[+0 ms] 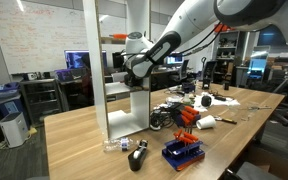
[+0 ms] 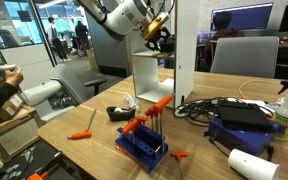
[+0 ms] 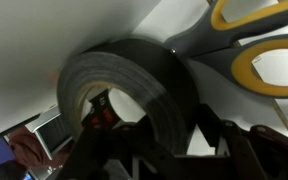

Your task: Remove the grey masking tape from the second shelf and put it on the table

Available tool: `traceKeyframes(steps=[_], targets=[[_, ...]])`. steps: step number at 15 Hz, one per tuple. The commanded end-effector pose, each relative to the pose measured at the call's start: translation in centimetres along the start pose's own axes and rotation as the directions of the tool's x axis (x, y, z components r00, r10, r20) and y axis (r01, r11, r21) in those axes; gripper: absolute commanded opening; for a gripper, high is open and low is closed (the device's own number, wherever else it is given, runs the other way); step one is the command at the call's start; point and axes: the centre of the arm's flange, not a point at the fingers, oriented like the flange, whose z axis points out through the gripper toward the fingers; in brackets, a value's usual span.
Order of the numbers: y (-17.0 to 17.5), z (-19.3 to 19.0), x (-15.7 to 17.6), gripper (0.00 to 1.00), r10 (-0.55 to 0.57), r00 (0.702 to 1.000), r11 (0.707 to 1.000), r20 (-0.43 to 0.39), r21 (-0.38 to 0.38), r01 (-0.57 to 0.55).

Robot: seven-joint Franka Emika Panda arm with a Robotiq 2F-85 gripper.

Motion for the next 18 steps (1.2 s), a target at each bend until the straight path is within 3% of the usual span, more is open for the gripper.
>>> traceKeyframes(steps=[1, 3, 10, 18], targets=[[1.9, 0.1, 0.1, 0.18, 0.003, 1.0, 1.0, -0.004, -0.018, -0.004], [2.0, -0.1, -0.2, 0.22, 0.009, 1.0, 1.0, -0.001, -0.02, -0.009], [2.5, -2.3, -1.8, 0.21, 0.034, 0.998, 0.999, 0.057, -0.008, -0.034], [1.7, -8.5, -2.6, 0.2, 0.05, 0.983, 0.998, 0.176, 0.027, -0.056]])
